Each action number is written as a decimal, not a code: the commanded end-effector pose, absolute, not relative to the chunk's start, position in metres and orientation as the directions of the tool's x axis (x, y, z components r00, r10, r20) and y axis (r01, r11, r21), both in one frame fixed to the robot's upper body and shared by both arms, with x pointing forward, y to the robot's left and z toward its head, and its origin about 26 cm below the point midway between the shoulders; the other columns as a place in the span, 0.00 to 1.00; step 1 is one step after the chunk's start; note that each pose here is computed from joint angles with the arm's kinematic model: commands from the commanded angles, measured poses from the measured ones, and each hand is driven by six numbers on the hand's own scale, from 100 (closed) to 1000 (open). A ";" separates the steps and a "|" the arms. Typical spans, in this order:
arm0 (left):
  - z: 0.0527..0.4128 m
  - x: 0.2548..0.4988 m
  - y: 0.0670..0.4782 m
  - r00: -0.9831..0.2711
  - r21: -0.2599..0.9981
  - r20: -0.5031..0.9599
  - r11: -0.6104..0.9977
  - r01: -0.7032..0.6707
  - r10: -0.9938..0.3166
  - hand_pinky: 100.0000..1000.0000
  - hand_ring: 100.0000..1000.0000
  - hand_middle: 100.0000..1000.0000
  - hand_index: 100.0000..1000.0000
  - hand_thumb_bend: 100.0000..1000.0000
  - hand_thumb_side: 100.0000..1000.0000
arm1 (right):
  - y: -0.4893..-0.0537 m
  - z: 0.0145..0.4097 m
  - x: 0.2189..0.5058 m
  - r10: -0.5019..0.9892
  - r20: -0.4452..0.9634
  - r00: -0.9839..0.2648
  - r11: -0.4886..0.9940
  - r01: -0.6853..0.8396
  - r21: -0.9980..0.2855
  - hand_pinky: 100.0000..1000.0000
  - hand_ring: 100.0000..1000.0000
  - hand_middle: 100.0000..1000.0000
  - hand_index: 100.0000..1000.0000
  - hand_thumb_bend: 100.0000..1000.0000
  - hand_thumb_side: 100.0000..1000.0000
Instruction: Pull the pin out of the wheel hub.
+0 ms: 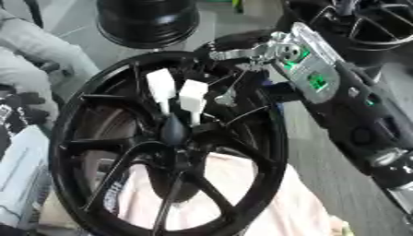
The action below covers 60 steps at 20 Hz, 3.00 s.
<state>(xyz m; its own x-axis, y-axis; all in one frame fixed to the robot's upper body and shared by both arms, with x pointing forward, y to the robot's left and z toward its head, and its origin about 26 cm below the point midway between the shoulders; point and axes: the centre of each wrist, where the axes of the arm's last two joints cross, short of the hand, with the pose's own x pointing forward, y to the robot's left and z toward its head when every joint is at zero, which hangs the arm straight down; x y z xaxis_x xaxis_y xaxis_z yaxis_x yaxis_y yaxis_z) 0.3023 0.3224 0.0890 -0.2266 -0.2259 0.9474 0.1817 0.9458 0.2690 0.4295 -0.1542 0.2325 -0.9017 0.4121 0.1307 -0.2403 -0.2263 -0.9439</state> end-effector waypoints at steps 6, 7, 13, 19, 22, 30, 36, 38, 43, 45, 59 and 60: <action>0.099 0.304 0.324 -0.253 0.295 0.936 0.938 0.180 -0.246 0.75 0.69 0.72 0.81 0.01 0.76 | -0.154 0.247 0.429 0.351 0.052 -0.935 -0.327 -0.174 -0.929 0.78 0.83 0.86 0.98 0.08 0.17; 0.099 0.304 0.324 -0.252 0.296 0.936 0.938 0.180 -0.247 0.75 0.69 0.72 0.81 0.01 0.76 | -0.154 0.247 0.428 0.349 0.050 -0.936 -0.327 -0.172 -0.929 0.78 0.83 0.86 0.98 0.08 0.17; 0.099 0.304 0.324 -0.252 0.296 0.936 0.938 0.180 -0.247 0.75 0.69 0.72 0.81 0.01 0.76 | -0.152 0.251 0.423 0.324 0.052 -0.945 -0.339 -0.167 -0.926 0.78 0.83 0.86 0.98 0.08 0.17; 0.099 0.303 0.324 -0.251 0.297 0.935 0.938 0.178 -0.249 0.75 0.69 0.72 0.81 0.01 0.76 | -0.150 0.255 0.417 0.301 0.055 -0.952 -0.355 -0.166 -0.920 0.78 0.83 0.85 0.96 0.07 0.16; 0.099 0.303 0.324 -0.251 0.298 0.935 0.938 0.178 -0.249 0.75 0.69 0.72 0.81 0.01 0.76 | -0.150 0.252 0.416 0.300 0.058 -0.952 -0.363 -0.170 -0.916 0.78 0.82 0.83 0.94 0.06 0.15; 0.099 0.304 0.324 -0.252 0.297 0.935 0.938 0.178 -0.249 0.75 0.69 0.72 0.81 0.01 0.76 | -0.149 0.242 0.418 0.303 0.068 -0.951 -0.384 -0.187 -0.904 0.78 0.82 0.82 0.90 0.05 0.15; 0.099 0.304 0.324 -0.252 0.297 0.935 0.938 0.178 -0.249 0.75 0.69 0.72 0.81 0.01 0.76 | -0.151 0.237 0.421 0.316 0.075 -0.946 -0.392 -0.202 -0.897 0.78 0.82 0.82 0.90 0.04 0.15; 0.099 0.304 0.324 -0.252 0.298 0.935 0.938 0.178 -0.249 0.75 0.69 0.72 0.81 0.01 0.76 | -0.152 0.235 0.422 0.322 0.076 -0.944 -0.395 -0.207 -0.895 0.78 0.82 0.82 0.90 0.04 0.15; 0.099 0.303 0.324 -0.252 0.297 0.935 0.938 0.177 -0.249 0.75 0.69 0.72 0.81 0.01 0.76 | -0.155 0.231 0.425 0.337 0.080 -0.938 -0.398 -0.219 -0.891 0.77 0.79 0.80 0.89 0.03 0.14; 0.099 0.303 0.324 -0.252 0.297 0.935 0.938 0.177 -0.249 0.75 0.69 0.72 0.81 0.01 0.76 | -0.156 0.231 0.426 0.345 0.081 -0.935 -0.397 -0.224 -0.890 0.77 0.78 0.78 0.88 0.02 0.13; 0.099 0.304 0.324 -0.250 0.297 0.935 0.939 0.176 -0.249 0.75 0.69 0.72 0.81 0.01 0.76 | -0.158 0.247 0.424 0.333 0.114 -0.936 -0.240 -0.201 -0.950 0.67 0.55 0.26 0.38 0.00 0.11; 0.099 0.304 0.324 -0.251 0.297 0.935 0.938 0.176 -0.249 0.75 0.69 0.72 0.81 0.01 0.76 | -0.157 0.248 0.424 0.333 0.116 -0.936 -0.220 -0.197 -0.955 0.67 0.54 0.25 0.37 0.00 0.11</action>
<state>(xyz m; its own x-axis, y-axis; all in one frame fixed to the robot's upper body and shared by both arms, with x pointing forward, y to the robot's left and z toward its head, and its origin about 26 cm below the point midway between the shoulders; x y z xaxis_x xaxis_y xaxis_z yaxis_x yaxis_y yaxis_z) 0.3023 0.3224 0.0890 -0.2253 -0.2275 0.9473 0.1821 0.9454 0.2704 0.4255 -0.1544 0.2304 -0.9143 0.3711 0.1626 -0.2535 -0.2110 -0.9441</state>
